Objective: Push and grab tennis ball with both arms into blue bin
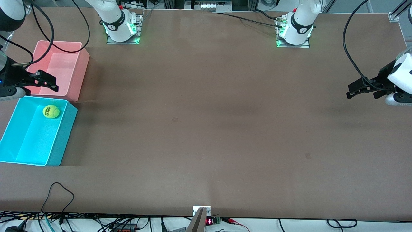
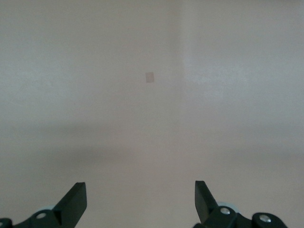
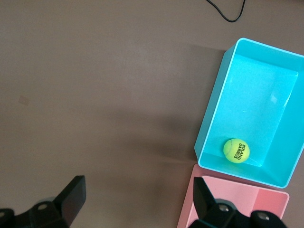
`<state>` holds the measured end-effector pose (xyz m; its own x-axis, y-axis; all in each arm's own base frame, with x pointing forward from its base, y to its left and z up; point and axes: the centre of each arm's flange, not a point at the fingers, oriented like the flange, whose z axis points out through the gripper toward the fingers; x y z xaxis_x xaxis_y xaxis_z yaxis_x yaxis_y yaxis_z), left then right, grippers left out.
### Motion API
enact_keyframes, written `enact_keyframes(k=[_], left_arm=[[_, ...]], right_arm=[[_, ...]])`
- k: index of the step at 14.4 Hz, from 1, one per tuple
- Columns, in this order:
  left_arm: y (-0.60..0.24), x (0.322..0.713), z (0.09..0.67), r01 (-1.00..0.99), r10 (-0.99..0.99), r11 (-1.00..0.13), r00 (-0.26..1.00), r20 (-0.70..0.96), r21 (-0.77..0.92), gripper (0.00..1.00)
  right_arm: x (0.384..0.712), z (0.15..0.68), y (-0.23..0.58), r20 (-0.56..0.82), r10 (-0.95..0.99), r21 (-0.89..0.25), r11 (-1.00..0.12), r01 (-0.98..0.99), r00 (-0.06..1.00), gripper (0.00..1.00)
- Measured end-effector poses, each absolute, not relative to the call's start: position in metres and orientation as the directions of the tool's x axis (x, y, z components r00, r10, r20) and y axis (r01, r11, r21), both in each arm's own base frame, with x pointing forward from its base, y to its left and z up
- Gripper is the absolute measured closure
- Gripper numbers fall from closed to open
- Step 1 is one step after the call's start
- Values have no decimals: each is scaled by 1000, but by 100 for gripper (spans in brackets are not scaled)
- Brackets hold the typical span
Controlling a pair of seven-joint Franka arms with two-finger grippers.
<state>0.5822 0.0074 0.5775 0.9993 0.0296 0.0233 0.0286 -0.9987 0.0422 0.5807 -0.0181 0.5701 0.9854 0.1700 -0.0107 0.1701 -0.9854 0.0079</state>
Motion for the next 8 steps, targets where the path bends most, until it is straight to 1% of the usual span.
enact_keyframes(k=[8], left_arm=[[7,582,578,28,29,-999,999,23,42,0]], right_arm=[[580,570,-22,-14,162,11,-987,162,987,0]])
